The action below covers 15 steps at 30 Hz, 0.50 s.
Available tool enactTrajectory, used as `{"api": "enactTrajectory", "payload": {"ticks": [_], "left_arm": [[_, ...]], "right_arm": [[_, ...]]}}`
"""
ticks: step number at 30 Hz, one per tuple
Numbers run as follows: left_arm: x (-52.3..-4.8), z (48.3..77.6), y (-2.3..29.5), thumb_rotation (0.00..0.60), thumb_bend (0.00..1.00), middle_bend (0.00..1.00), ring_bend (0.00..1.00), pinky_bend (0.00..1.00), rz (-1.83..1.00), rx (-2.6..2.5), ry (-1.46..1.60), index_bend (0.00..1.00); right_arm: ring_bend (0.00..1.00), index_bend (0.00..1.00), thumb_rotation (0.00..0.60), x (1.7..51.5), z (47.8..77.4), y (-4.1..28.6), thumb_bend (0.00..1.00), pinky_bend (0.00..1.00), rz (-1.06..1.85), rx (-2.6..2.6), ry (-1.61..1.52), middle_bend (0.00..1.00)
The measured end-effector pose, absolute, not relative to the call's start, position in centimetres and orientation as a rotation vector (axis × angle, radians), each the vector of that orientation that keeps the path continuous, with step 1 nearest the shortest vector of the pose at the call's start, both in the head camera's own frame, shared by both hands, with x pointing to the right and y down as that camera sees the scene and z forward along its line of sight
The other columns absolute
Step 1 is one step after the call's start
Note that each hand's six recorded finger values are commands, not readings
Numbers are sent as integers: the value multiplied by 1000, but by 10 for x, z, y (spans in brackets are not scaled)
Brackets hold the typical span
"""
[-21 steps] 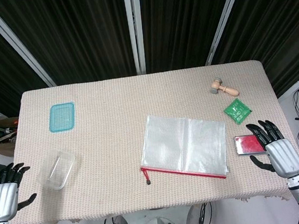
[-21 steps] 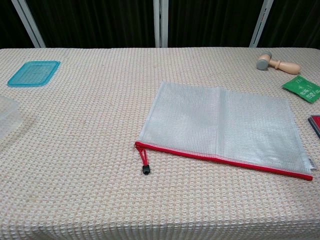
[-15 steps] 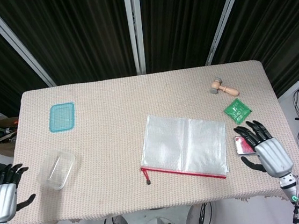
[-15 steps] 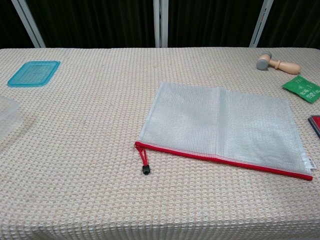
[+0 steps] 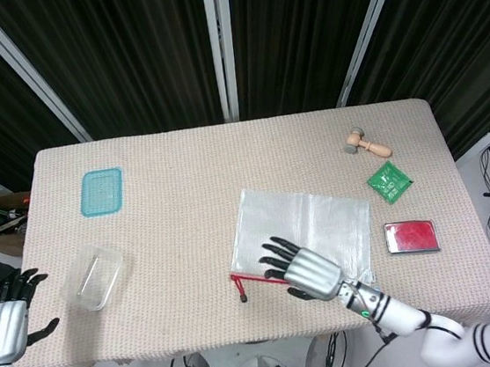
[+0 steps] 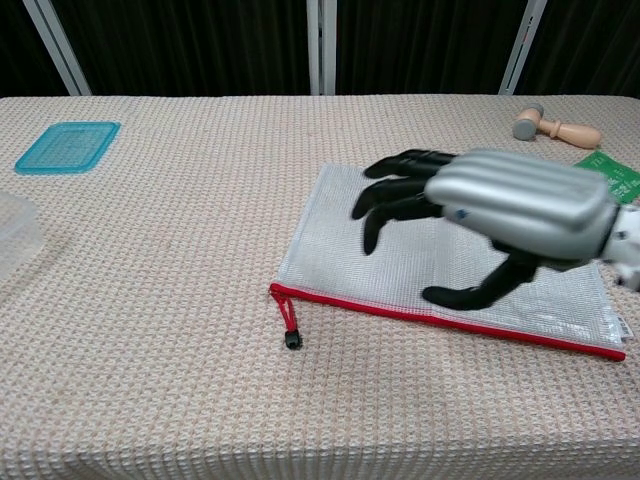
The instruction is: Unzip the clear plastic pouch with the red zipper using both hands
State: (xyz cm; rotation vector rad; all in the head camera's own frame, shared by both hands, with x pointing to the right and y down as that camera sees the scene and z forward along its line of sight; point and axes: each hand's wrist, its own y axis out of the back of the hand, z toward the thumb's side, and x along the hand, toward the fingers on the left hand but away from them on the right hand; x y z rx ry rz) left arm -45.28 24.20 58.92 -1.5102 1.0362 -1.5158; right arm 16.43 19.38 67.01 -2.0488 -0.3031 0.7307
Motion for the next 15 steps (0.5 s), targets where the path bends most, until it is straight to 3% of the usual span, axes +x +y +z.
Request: {"api": "enactTrajectory", "payload": {"ticks": [6, 15], "left_arm": [[-459, 591, 242, 600, 0, 180, 112, 163, -1527, -1514, 1052, 254], [-467, 596, 244, 600, 0, 177, 112, 163, -1546, -1524, 1066, 254]], "right_arm": [[0, 348, 600, 108, 706, 200, 328, 0, 664, -2003, -166, 179], [0, 383, 600, 72, 732, 204, 352, 0, 642, -1979, -99, 179]]}}
